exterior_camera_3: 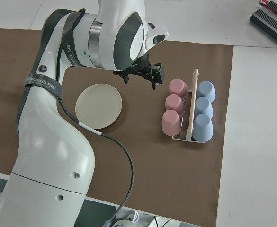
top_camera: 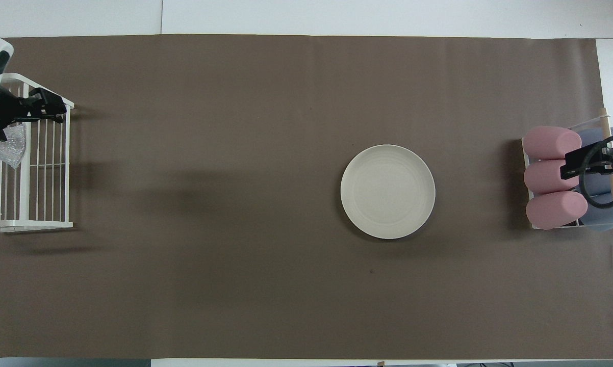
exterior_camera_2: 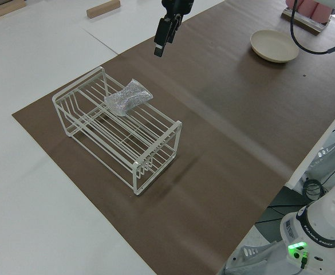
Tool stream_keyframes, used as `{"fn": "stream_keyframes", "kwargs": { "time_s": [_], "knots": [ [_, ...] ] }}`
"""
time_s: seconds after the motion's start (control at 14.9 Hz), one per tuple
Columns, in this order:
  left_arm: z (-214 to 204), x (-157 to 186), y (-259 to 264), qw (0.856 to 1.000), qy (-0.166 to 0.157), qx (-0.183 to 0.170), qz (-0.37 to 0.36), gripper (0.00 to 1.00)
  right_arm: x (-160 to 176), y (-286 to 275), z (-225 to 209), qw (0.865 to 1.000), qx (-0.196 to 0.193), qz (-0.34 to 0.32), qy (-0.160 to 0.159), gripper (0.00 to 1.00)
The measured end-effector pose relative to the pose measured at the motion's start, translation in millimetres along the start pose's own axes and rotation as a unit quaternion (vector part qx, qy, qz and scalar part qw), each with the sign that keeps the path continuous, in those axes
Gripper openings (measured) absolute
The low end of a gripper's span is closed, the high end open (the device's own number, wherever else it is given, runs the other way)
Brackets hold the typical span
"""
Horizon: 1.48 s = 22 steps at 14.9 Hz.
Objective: Wipe plate with sponge
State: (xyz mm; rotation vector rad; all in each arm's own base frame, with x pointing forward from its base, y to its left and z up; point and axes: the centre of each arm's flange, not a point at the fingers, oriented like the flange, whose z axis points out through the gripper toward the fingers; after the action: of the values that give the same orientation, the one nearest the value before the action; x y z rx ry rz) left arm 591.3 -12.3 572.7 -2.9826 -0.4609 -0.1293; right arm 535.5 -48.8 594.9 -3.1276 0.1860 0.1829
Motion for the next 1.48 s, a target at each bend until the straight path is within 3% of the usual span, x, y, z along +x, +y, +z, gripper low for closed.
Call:
{"fn": "stream_keyframes", "kwargs": {
  "time_s": [0.34,0.67,0.81,1.01,1.48],
  "knots": [
    [-53.3,-49.9,-9.4,0.996,-0.053,-0.035,0.066,1.00,0.0,0.0,0.1,1.000,0.000,0.000,0.000,1.00],
    [-53.0,-63.9,-4.5,0.992,-0.079,-0.040,0.093,1.00,0.0,0.0,0.2,1.000,0.000,0.000,0.000,1.00],
    [-50.4,-67.6,-0.2,0.989,-0.093,-0.058,0.094,1.00,-0.1,0.0,0.1,1.000,0.000,0.000,0.000,1.00],
    [-59.4,-67.7,2.7,0.988,-0.091,-0.080,0.093,1.00,-0.1,0.0,0.1,1.000,0.000,0.000,0.000,1.00],
    [-59.5,-66.6,-1.5,0.989,-0.092,-0.079,0.090,1.00,-0.1,0.0,0.1,1.000,0.000,0.000,0.000,1.00]
  ]
}}
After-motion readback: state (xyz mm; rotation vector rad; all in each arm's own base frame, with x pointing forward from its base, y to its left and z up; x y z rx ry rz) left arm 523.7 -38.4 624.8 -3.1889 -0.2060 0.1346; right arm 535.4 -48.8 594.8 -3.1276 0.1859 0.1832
